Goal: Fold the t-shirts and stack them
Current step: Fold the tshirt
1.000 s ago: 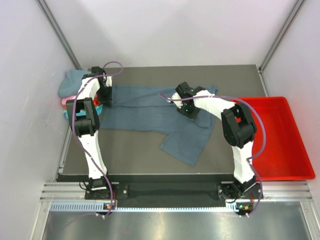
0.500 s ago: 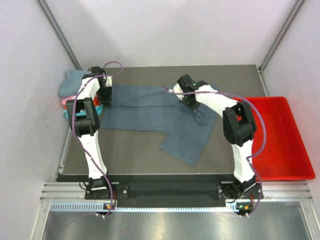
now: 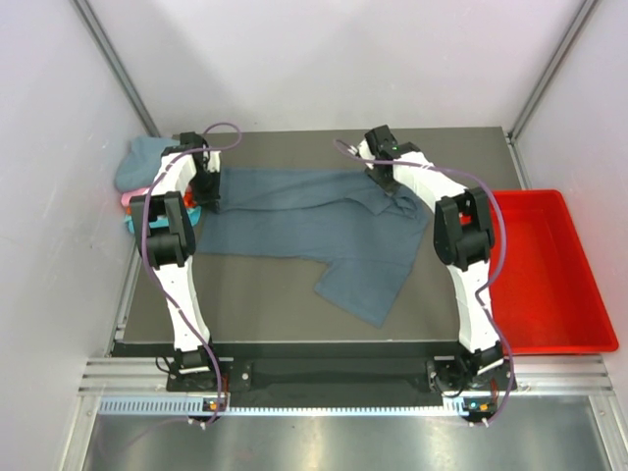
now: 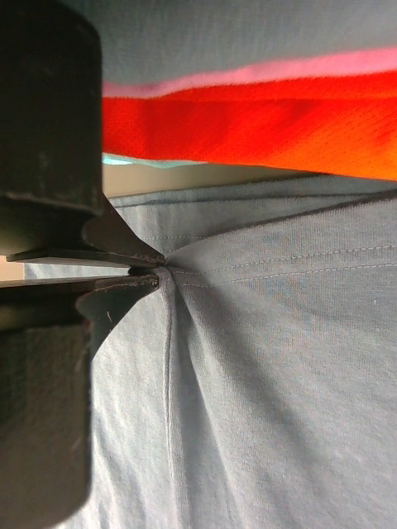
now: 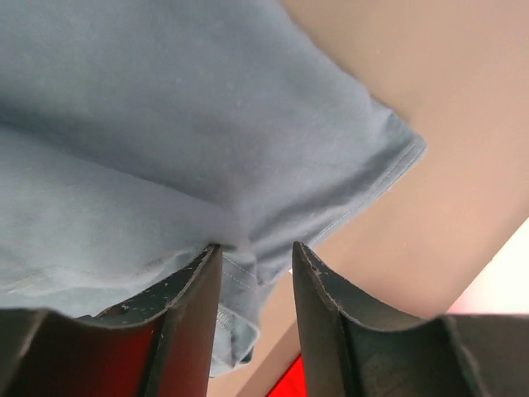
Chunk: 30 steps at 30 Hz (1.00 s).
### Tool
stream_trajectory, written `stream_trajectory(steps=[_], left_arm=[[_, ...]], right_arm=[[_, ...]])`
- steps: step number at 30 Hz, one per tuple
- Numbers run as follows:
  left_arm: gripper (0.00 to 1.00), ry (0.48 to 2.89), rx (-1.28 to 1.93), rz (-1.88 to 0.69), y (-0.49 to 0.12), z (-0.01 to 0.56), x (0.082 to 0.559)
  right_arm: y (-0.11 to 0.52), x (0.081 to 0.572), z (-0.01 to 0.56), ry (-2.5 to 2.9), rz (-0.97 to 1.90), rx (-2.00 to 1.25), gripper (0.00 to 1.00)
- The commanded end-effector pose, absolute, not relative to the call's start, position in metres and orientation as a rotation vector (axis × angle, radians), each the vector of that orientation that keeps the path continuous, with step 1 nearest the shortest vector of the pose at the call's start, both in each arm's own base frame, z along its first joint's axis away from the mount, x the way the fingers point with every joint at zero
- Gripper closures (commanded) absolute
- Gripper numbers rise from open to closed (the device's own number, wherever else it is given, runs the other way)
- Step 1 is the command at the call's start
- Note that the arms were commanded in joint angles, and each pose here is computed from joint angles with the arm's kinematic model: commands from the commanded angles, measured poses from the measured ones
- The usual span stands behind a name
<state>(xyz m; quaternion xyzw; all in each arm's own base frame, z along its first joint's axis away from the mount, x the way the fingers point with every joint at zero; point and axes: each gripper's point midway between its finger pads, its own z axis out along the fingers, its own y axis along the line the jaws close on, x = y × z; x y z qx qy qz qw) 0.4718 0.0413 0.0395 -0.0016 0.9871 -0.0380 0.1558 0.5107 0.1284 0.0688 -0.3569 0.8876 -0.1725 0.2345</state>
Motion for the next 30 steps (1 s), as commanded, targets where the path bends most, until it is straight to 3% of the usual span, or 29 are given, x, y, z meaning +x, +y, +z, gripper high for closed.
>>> stream_trajectory(steps=[1,7,13,30], left_arm=[[0.90,2.812,-0.023,-0.072,0.049,0.060,0.464],[0.89,2.815,-0.027,-0.089,0.047,0.057,0.463],[0.89,2.814,-0.035,-0.092,0.047,0.056,0.465],[0.88,2.819,-0.033,-0.068,0.050,0.055,0.464]], right_arm=[[0.146,0.517,0.143,2.275,-0.444,-0.880,0.60],[0.183,0.478,0.160,2.264,-0.201,-0.984,0.67],[0.206,0.441,0.105,2.387,-0.054,-1.116,0.69],[0.207,0.449,0.056,2.472,-0.096,-1.150,0.69]])
